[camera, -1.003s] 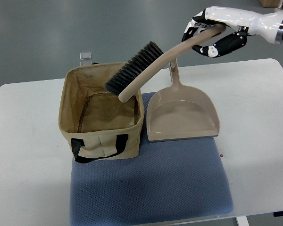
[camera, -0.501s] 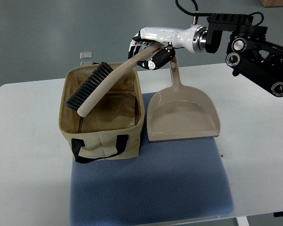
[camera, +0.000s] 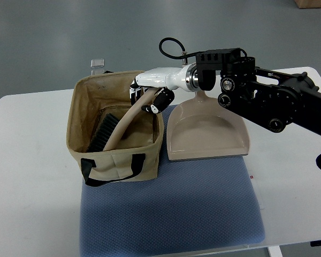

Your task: Put pink broom in yellow bag with right hand

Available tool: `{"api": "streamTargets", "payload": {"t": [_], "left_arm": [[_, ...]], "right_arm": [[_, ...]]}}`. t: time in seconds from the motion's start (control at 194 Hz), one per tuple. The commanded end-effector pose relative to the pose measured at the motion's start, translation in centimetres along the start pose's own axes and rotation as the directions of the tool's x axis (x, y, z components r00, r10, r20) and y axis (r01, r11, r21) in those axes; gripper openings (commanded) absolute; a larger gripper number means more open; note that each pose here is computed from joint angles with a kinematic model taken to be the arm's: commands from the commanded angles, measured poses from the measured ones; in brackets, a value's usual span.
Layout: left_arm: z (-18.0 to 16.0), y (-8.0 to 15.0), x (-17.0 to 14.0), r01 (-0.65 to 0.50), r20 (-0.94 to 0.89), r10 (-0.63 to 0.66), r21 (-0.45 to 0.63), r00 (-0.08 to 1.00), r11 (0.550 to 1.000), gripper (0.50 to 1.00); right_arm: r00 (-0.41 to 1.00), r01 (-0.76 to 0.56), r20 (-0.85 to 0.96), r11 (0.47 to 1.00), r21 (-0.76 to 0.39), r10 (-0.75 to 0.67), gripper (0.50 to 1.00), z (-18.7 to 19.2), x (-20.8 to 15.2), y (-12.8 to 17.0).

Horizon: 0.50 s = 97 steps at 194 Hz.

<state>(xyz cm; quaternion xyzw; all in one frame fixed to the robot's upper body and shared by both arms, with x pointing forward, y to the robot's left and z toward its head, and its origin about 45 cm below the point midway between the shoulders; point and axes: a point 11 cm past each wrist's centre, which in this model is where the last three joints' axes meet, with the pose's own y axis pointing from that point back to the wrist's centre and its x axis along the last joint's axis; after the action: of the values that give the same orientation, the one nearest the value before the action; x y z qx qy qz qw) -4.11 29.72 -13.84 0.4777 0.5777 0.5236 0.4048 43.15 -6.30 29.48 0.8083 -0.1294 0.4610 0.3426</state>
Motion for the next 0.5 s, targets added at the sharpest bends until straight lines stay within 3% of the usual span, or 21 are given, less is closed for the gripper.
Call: {"api": "streamTargets", "payload": {"t": [0.0,0.207,0.253,0.377,0.496], "left_arm": [[0.0,0.0,0.1,-0.003,0.001,0.003,0.0,1.0,1.0,1.0],[0.0,0.0,0.1,-0.003,0.001,0.003,0.0,1.0,1.0,1.0],[0.0,0.0,0.1,-0.004,0.0,0.004,0.0,1.0,1.0,1.0],[0.0,0.0,0.3,-0.007,0.0,0.007,0.0,1.0,1.0,1.0],[0.0,0.0,0.2,-0.006,0.0,0.006,0.0,1.0,1.0,1.0]], "right_arm": [[1.0,0.004,0.002,1.0,0.003,-0.004,0.94,-0.1,0.1,0.1],[0.996,-0.071,-0.044,0.997,0.012,0.071,0.94,-1.1,4.7,1.2],[0.991,-0.123,-0.052,0.992,0.018,0.123,0.94,-1.4,7.2,2.2],[0.961,-0.275,0.041,0.961,0.028,0.274,0.94,-0.9,12.3,5.6],[0.882,-0.437,0.216,0.898,0.043,0.419,0.938,0.3,15.9,8.6]]}}
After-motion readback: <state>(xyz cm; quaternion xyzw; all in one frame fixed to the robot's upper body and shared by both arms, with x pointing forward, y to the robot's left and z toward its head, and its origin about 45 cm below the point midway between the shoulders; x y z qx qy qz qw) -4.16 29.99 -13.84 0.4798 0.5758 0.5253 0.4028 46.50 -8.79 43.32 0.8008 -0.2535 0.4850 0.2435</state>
